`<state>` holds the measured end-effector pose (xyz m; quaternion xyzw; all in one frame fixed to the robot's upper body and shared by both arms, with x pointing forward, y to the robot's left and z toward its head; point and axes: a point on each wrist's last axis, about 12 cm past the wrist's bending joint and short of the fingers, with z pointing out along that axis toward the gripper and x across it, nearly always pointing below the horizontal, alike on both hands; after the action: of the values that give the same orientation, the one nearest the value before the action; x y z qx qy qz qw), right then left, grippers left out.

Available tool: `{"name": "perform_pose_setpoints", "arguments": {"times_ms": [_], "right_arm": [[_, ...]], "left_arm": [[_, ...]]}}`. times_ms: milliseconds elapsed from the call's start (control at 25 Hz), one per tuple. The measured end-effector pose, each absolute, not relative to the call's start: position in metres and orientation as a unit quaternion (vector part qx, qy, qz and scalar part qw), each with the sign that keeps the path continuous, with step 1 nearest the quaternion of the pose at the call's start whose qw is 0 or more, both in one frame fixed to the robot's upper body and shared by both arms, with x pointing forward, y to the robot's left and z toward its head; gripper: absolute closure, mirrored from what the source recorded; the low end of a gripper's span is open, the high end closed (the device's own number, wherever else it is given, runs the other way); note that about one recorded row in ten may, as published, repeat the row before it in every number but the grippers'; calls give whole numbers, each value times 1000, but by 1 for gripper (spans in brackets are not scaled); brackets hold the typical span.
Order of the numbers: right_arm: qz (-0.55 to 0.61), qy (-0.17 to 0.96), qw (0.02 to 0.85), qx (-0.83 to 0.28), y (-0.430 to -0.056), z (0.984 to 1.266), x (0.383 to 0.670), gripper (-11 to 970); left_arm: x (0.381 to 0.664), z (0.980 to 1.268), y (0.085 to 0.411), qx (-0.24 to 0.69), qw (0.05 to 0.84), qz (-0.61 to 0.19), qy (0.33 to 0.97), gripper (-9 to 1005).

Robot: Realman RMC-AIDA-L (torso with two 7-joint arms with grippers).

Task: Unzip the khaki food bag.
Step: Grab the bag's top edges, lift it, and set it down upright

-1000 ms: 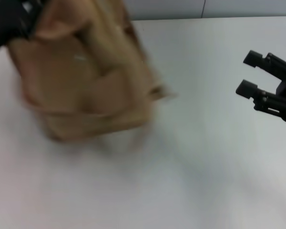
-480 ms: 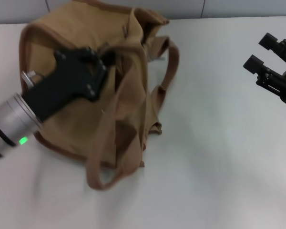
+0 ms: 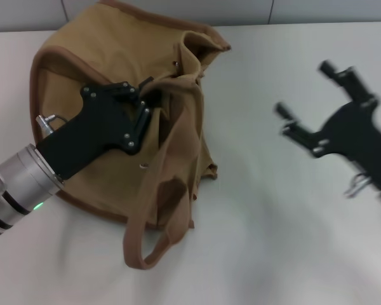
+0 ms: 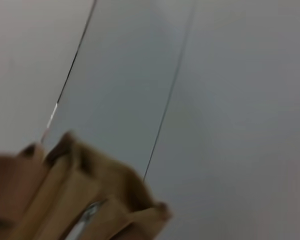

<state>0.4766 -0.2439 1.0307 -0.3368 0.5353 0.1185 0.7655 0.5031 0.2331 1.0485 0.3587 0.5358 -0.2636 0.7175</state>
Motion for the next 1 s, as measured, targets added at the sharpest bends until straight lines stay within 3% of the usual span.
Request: {"name": "perform_pose_setpoints", "arguments": {"times_ms": [160, 360, 640, 1000], "right_arm": [[65, 524, 771, -355, -208, 1025, 472, 115], [81, 535, 755, -370, -182, 1023, 475, 116], [110, 528, 732, -418, -168, 1018, 471, 138], [128, 531, 737, -399, -156, 1024, 475, 187]], "left_arm": [[503, 1049, 229, 372, 712, -269, 531, 943], [504, 1048, 227, 375, 710, -272, 531, 942], [502, 1049, 226, 373, 711, -276, 529, 940], [497, 1050, 224, 366, 715, -291, 520, 937]]}}
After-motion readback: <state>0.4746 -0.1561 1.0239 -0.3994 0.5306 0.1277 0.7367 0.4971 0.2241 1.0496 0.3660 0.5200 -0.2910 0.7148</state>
